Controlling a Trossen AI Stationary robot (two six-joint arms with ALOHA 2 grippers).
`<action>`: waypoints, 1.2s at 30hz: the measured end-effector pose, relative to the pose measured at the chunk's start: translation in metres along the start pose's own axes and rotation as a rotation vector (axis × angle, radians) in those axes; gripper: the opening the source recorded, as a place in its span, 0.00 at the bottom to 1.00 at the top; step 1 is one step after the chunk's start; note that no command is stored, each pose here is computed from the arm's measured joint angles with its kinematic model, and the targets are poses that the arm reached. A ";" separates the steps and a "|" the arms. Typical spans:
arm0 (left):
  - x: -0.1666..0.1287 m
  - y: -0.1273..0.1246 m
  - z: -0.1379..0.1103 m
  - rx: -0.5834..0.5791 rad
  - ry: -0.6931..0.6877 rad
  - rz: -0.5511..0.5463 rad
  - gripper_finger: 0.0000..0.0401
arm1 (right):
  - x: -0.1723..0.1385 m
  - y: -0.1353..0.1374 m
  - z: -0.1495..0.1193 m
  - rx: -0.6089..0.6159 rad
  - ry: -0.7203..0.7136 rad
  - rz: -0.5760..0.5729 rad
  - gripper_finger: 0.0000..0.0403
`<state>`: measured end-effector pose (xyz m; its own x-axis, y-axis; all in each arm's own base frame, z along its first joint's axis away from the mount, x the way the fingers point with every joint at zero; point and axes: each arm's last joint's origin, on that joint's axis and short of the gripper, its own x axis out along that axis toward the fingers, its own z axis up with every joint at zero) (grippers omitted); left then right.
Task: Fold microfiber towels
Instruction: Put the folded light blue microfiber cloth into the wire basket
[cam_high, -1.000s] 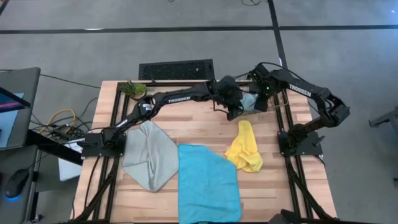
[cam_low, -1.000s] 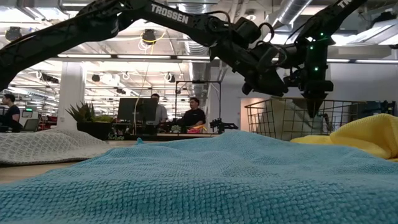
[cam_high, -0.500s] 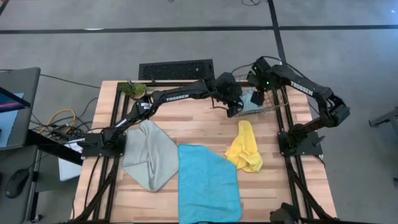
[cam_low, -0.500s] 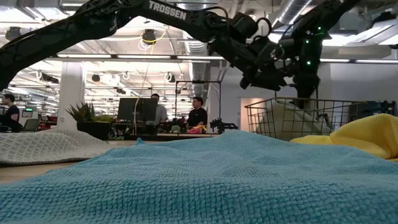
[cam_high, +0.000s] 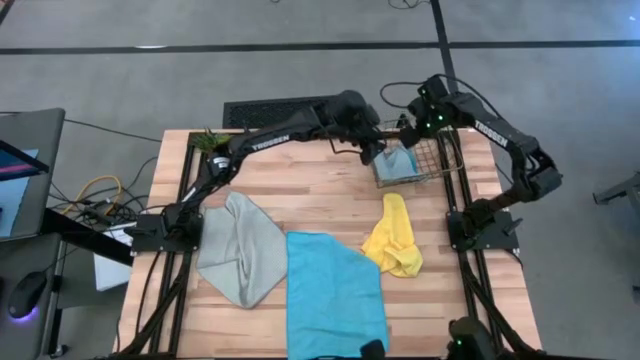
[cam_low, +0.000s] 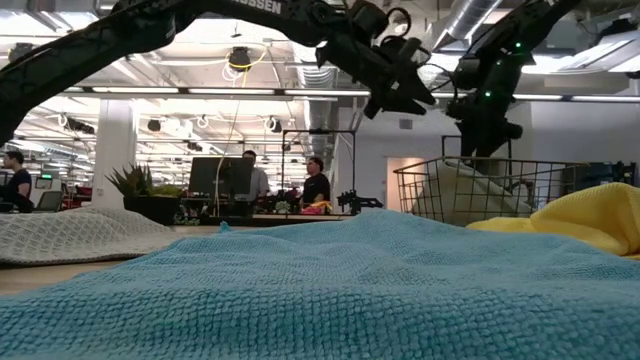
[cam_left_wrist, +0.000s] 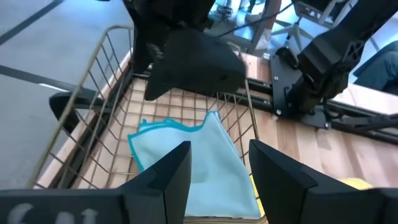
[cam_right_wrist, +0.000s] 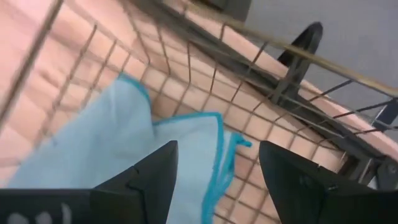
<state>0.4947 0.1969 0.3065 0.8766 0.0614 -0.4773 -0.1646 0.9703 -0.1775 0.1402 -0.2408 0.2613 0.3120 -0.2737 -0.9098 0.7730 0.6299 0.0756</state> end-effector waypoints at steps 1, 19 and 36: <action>-0.002 0.001 0.001 -0.003 -0.004 0.001 0.38 | 0.002 -0.001 0.003 0.030 0.013 0.002 0.62; -0.002 0.003 -0.002 -0.034 0.033 0.006 0.38 | 0.093 -0.025 0.010 0.114 0.478 0.047 0.62; -0.002 0.003 -0.003 -0.034 0.033 0.007 0.38 | 0.115 -0.024 0.009 0.113 0.480 0.043 0.62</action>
<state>0.4912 0.1993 0.3046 0.8601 0.0596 -0.5066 -0.1860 0.9614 -0.2027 0.1626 -0.2935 0.1587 0.0758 0.1334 -0.9882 0.8281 0.5436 0.1369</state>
